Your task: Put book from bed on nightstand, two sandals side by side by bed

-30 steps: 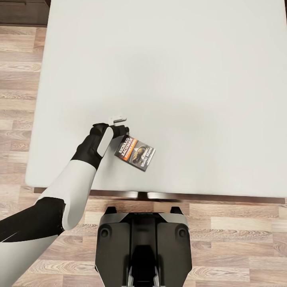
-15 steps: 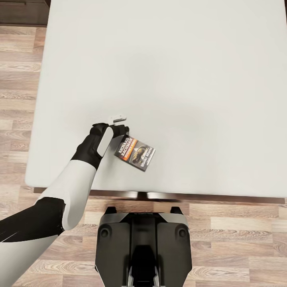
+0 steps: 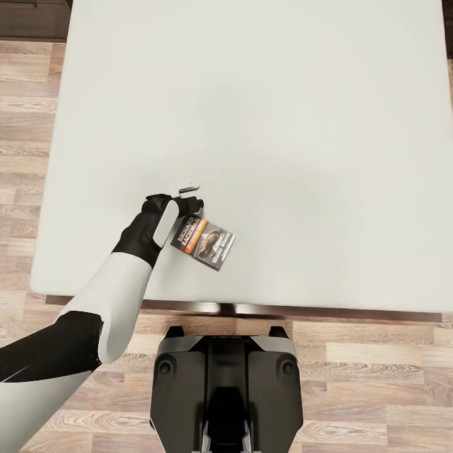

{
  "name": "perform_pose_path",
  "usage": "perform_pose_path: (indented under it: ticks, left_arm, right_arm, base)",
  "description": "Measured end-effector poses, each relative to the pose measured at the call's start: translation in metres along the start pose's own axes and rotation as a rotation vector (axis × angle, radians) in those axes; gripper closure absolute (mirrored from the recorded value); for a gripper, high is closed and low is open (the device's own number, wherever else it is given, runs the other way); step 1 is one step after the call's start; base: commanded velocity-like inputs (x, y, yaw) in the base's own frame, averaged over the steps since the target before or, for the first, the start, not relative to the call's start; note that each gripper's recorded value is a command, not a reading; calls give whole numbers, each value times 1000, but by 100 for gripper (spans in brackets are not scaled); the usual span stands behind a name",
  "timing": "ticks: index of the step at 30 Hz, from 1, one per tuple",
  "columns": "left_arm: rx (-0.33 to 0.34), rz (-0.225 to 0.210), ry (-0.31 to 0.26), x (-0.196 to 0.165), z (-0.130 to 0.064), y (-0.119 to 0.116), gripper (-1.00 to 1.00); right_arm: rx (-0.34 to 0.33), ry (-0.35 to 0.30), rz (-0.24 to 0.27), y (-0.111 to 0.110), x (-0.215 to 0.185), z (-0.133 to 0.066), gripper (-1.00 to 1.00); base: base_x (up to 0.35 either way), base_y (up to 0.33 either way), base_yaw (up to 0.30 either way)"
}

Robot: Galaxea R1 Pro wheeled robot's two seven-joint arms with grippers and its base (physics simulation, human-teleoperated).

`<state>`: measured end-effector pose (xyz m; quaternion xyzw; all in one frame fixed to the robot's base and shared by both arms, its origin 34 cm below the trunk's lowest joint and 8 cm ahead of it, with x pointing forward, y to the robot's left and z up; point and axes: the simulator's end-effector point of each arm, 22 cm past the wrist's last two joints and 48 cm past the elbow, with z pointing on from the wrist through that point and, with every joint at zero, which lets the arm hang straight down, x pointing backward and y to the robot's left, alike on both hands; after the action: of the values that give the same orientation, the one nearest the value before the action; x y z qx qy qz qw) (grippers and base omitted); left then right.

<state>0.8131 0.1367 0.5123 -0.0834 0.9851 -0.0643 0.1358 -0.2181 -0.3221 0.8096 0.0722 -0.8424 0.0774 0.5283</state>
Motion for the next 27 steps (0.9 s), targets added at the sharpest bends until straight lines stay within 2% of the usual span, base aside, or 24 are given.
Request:
perform_pose_path:
  ticks: [13,27]
  left_arm:
    - [8,-10,-2,0,0,-2,-100]
    - [9,-10,3,3,1,-2,-100]
  right_arm:
    - [0,0,0,0,0,0,-100]
    - [0,0,0,0,0,0,-100]
  base:
    - [-3,-14,0]
    - [-68,-55,0]
